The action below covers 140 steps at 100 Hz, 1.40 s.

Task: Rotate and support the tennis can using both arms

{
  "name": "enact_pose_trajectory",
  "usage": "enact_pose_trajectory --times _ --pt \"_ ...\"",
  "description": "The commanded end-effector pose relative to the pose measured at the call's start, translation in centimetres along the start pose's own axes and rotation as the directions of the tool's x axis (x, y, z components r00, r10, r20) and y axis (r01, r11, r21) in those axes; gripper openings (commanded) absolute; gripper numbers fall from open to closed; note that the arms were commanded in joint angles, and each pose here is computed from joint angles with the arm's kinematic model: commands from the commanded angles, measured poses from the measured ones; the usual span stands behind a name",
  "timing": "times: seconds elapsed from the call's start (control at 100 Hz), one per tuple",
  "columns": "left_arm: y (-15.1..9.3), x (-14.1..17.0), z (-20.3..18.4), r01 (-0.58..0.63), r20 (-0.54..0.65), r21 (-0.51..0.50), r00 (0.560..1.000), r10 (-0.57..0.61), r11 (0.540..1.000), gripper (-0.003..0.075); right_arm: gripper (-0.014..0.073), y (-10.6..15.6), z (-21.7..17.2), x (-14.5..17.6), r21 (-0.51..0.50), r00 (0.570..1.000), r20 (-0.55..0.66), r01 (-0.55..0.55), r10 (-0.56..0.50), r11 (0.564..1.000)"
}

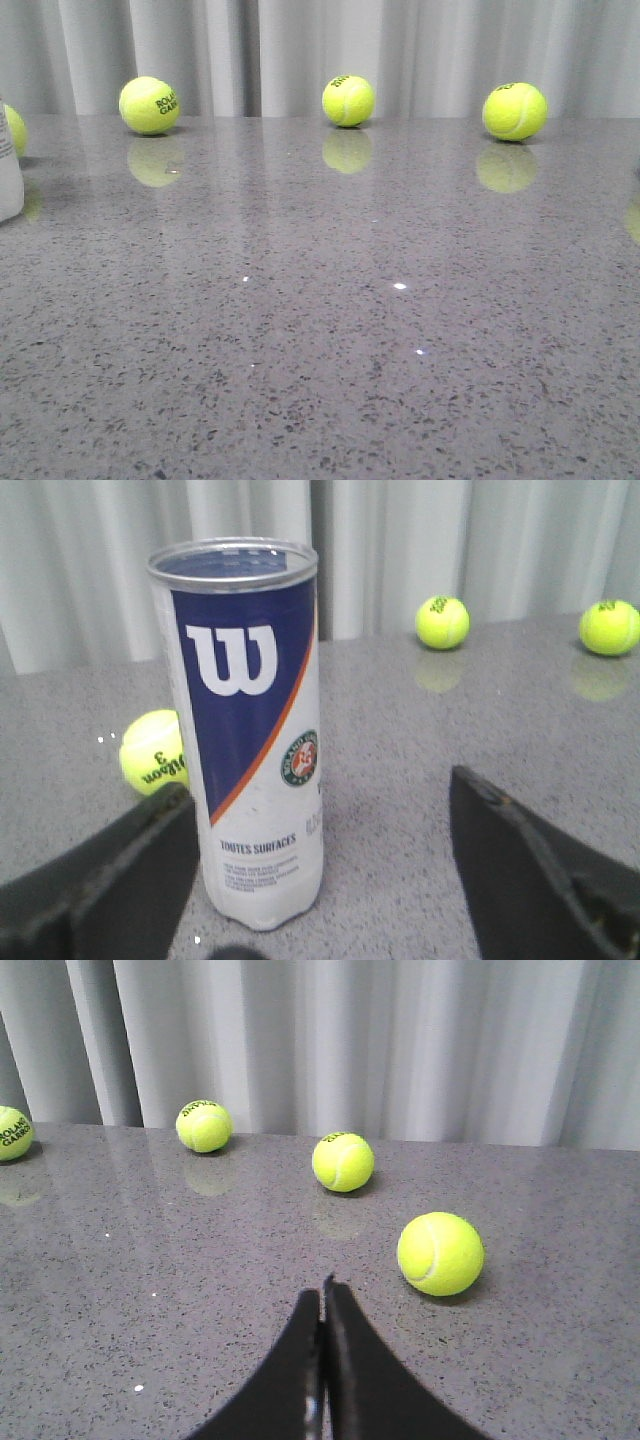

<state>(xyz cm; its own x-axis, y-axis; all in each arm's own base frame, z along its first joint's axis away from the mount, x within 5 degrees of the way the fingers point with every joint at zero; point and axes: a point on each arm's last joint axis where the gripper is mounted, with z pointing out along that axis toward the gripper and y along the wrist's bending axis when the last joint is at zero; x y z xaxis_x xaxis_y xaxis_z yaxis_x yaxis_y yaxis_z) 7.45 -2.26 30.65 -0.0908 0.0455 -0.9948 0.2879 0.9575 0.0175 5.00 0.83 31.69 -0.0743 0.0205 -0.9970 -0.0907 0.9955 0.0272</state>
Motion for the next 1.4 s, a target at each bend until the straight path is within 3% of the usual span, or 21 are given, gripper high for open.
enact_pose_trajectory --times 0.0,0.11,0.29,1.09,1.39 --pt "0.1 -1.4 0.0 0.026 0.146 -0.004 0.989 -0.025 1.0 0.0414 -0.0068 -0.1 -0.2 -1.4 0.017 0.996 0.089 -0.002 0.001 1.0" --pt "0.1 -1.5 0.0 0.026 0.156 -0.005 0.987 -0.025 1.0 0.028 -0.0068 -0.1 -0.2 -1.4 0.017 0.996 0.089 -0.002 0.001 1.0" --pt "0.1 -1.5 0.0 0.024 0.158 -0.006 0.987 -0.023 1.0 -0.0024 -0.0068 -0.1 -0.2 -1.4 0.017 0.996 0.089 -0.002 0.001 1.0" --pt "0.1 -1.5 0.0 0.022 0.158 -0.006 0.987 -0.021 1.0 -0.0021 -0.0068 -0.1 -0.2 -1.4 0.017 0.996 0.089 -0.002 0.001 1.0" --pt "0.3 0.5 0.6 -0.078 0.158 -0.051 0.984 0.086 0.996 -0.0021 -0.0068 -0.1 -0.2 -1.4 0.017 0.996 0.089 -0.002 0.001 1.0"
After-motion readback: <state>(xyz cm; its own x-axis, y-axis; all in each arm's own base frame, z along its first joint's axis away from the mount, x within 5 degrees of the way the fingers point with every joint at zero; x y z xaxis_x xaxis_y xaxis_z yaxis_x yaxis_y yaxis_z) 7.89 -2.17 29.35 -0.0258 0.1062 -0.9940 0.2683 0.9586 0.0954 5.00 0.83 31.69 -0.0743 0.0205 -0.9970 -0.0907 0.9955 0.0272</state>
